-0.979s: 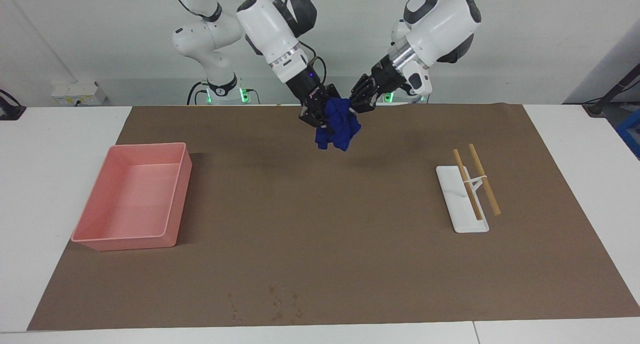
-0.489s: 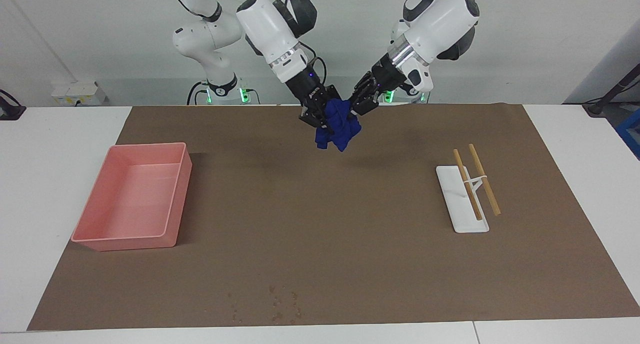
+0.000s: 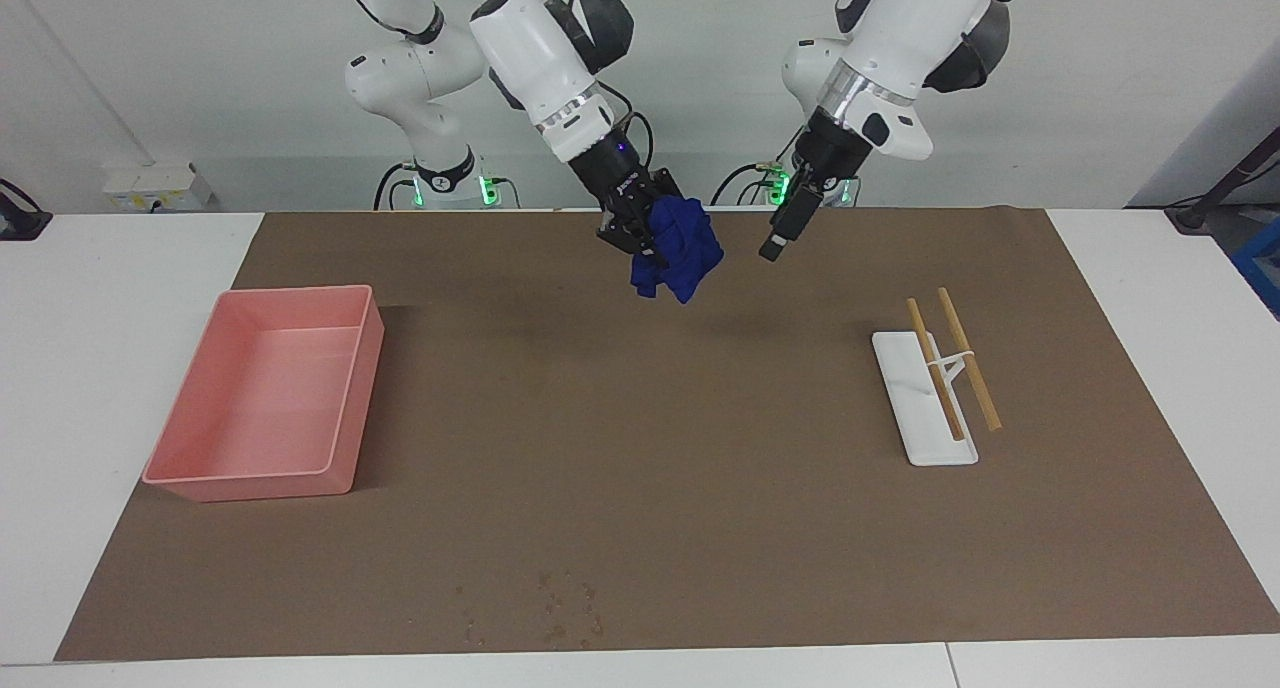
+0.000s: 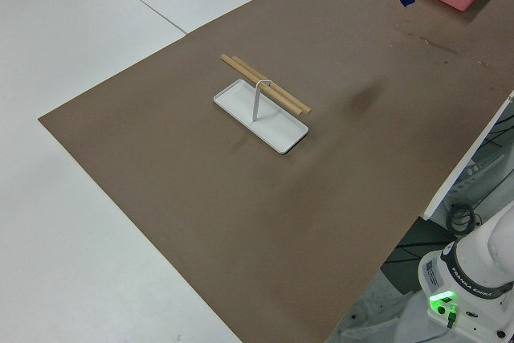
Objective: Wipe water with towel using both arms
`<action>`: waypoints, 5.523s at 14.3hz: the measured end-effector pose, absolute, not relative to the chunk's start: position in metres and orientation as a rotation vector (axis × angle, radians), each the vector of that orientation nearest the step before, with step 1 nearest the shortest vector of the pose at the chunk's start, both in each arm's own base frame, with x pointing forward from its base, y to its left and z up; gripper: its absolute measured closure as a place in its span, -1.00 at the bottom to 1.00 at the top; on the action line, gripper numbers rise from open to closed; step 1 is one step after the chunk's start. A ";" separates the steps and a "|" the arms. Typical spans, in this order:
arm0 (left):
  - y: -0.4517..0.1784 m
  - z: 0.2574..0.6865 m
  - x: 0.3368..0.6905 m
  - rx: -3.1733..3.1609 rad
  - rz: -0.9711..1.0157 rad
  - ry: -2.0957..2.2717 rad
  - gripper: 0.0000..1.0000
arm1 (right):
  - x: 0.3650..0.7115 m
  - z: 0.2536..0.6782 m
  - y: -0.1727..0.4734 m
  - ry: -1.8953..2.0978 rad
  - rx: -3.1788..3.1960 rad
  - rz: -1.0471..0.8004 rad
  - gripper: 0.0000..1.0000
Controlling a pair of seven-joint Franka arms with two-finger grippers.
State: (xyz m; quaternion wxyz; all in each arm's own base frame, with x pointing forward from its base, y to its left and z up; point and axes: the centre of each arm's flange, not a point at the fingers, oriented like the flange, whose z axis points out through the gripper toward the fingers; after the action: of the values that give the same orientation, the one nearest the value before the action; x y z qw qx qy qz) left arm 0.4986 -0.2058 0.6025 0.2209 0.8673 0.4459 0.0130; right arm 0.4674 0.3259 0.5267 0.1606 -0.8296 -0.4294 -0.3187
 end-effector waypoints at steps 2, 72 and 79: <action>-0.167 0.598 0.512 2.517 0.111 1.073 -1.00 | 0.471 0.517 0.316 -1.253 -2.394 -0.799 0.61; -0.063 0.627 0.521 3.099 -0.081 -0.508 -1.00 | 0.386 0.283 0.161 -0.649 -2.983 -0.366 0.96; -0.062 0.627 0.521 3.099 -0.080 -0.505 -1.00 | 0.472 0.277 0.183 -0.633 -2.962 -0.365 0.96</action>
State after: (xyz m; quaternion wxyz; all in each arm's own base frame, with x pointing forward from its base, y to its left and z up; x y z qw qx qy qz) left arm 0.5208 -0.0617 0.6267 0.0002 0.9866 -0.1609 -0.0256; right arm 0.4723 0.1832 0.2775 0.0451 -0.9699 -0.2074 -0.1196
